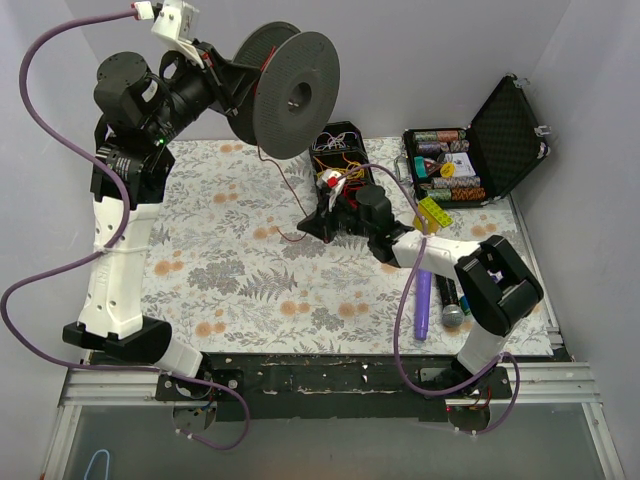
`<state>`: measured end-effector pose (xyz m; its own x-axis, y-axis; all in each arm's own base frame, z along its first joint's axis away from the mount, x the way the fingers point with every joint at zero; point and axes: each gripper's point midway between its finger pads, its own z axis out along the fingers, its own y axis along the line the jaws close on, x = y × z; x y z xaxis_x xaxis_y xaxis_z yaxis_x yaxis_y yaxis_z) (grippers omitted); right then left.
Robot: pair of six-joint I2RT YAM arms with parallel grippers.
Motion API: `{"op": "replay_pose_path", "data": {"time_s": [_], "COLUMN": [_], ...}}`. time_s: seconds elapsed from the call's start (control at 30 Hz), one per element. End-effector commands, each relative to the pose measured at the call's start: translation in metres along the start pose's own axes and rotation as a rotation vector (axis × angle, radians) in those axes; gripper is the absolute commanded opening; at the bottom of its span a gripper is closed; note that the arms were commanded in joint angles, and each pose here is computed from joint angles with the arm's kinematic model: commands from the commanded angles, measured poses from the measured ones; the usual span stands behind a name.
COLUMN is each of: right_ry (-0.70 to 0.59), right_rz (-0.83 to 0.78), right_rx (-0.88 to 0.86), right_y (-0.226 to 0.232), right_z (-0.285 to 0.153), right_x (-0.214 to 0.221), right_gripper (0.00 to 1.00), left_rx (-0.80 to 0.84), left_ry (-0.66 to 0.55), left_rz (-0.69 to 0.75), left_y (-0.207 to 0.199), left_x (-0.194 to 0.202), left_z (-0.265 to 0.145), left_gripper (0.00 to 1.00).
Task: Wrap the cables
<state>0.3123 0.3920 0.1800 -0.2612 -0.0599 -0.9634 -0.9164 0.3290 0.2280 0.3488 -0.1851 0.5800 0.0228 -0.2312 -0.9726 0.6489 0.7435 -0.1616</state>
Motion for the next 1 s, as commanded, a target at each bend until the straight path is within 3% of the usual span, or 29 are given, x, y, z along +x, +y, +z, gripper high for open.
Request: {"op": "replay_pose_path", "data": {"time_s": [0.0,0.3,0.57,0.8,0.97], "right_ry": [-0.040,0.020,0.121,0.198,0.271], "right_rz": [0.019,0.151,0.098,0.056,0.138], "right_rx": [0.081,0.236,0.327,0.310,0.228], "right_y": [-0.019,-0.064,-0.074,-0.068,-0.052], "right_z": [-0.012,-0.086,-0.136,-0.150,-0.147], "right_x": [-0.025,-0.039,-0.057,-0.086,-0.097], "right_gripper": [0.01,0.01,0.01,0.01,0.01], "left_rx": [0.071,0.207,0.357,0.345,0.299], "left_ry": [-0.086,0.078,0.277,0.468,0.579], "left_rz": [0.037,0.102,0.221,0.323,0.431], "left_y": [-0.028,-0.044,-0.051,-0.025,0.000], "left_x": [-0.034,0.020,0.093,0.166,0.214], "left_z": [-0.026,-0.040,-0.068,-0.087,-0.092], "left_gripper": [0.00,0.00,0.00,0.00,0.00]}}
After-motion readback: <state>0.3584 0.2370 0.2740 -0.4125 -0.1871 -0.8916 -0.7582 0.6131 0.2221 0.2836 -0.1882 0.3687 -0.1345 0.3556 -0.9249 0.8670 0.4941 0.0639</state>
